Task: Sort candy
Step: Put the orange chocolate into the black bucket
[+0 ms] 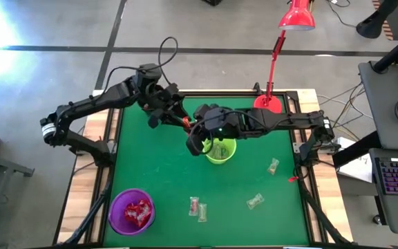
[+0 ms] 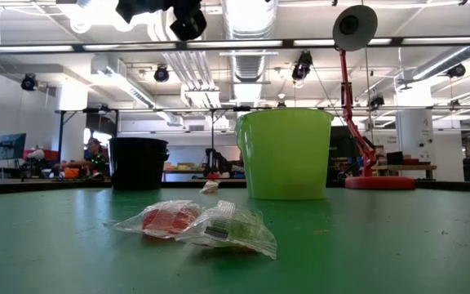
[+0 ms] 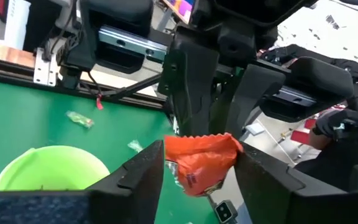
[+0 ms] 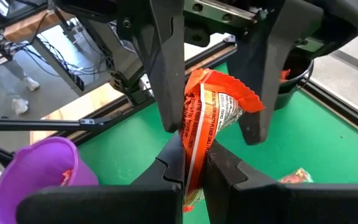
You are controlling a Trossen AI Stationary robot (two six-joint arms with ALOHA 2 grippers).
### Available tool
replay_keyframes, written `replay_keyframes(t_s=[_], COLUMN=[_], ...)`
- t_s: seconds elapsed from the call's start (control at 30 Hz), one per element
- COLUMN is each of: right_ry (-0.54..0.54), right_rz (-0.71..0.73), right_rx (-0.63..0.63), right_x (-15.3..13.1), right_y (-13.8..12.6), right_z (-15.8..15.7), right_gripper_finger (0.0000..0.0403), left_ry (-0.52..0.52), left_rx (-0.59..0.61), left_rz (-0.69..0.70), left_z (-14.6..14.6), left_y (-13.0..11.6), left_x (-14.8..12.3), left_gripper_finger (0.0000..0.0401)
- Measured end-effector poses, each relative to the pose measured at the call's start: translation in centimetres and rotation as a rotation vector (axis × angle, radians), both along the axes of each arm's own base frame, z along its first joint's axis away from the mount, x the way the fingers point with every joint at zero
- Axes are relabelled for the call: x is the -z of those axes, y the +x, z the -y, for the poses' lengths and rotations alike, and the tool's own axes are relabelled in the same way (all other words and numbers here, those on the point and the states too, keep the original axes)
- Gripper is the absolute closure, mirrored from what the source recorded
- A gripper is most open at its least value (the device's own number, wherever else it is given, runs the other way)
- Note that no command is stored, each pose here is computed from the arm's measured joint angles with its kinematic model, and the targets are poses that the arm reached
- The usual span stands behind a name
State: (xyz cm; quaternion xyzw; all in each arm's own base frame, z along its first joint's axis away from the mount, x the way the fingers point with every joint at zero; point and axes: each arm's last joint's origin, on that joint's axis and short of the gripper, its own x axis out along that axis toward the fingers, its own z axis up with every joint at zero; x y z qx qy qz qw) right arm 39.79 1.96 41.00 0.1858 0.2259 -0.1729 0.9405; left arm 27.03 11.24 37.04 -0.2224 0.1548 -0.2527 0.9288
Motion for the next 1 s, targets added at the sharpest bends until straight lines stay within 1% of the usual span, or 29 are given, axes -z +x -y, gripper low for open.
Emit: replay_keyframes(t_s=[0.1,0.23,0.37,0.43,0.57,0.83,1.0], right_ry=[-0.001,-0.002,-0.018,-0.034,-0.039,-0.039,-0.049], right_rz=[0.003,-0.006,-0.008,-0.011,-0.007,-0.005,0.010], right_rx=[0.001,0.002,-0.007,-0.014,-0.009,-0.009,0.008], right_x=[0.0,0.1,0.1,0.0,0.0,0.0,-0.7], right_y=[0.0,0.0,0.0,0.0,0.0,0.1,-0.4], right_z=[0.0,0.1,0.1,0.1,0.2,0.5,1.0], right_gripper_finger=[0.0383,0.0383,0.0383,0.0380,0.0355,0.0270,0.0241], left_ry=[0.000,-0.004,0.020,0.027,0.026,0.032,0.029], left_rx=[0.003,0.012,0.019,0.022,0.031,0.013,-0.020], left_rz=[0.002,-0.004,0.015,0.022,0.024,0.023,0.023], left_z=[-0.1,-0.2,-0.1,-0.1,-0.1,-0.3,-1.4], left_y=[0.0,0.3,0.2,0.1,0.1,0.1,-0.5], left_x=[0.0,0.3,0.2,0.2,0.2,0.2,0.2], left_gripper_finger=[0.0255,0.0300,0.0346,0.0361,0.0370,0.0371,0.0372])
